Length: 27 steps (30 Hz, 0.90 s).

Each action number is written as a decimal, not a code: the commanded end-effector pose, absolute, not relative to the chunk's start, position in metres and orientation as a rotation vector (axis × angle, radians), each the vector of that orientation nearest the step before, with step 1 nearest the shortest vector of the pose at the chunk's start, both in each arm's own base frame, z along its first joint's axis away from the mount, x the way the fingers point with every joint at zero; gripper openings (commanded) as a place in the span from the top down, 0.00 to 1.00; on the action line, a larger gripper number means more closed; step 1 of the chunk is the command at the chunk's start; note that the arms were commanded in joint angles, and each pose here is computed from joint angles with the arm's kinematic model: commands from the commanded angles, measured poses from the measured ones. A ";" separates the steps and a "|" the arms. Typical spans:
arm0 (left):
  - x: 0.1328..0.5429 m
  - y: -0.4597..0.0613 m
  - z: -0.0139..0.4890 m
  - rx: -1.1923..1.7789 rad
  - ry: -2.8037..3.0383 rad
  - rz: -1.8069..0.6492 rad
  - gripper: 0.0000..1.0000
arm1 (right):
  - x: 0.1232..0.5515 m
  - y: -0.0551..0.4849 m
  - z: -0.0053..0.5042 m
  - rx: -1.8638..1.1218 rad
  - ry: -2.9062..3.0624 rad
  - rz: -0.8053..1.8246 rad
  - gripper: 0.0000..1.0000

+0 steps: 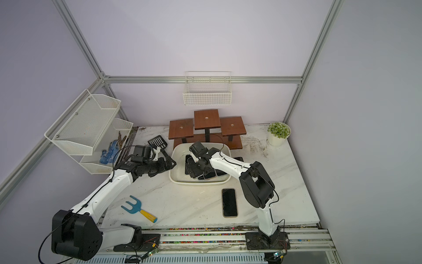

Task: Take the phone out of the storage box
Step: Pick up the phone from the storage box.

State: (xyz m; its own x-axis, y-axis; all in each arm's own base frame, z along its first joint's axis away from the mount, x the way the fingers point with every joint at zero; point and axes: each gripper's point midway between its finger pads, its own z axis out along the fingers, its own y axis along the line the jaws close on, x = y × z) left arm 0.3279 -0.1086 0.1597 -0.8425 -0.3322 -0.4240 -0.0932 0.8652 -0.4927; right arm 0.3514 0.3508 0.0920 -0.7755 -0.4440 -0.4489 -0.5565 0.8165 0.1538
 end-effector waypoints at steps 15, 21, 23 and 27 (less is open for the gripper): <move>0.310 -0.089 0.167 -0.315 2.527 -0.589 0.00 | 0.371 0.352 0.044 -0.779 2.636 -0.012 0.00; 0.309 -0.086 0.165 -0.320 2.529 -0.582 0.00 | 0.382 0.328 0.033 -0.780 2.631 -0.266 0.00; 0.310 -0.086 0.164 -0.323 2.528 -0.588 0.00 | 0.385 0.321 0.031 -0.779 2.627 -0.316 0.00; 0.314 -0.087 0.163 -0.326 2.527 -0.599 0.00 | 0.386 0.309 0.027 -0.778 2.633 -0.384 0.00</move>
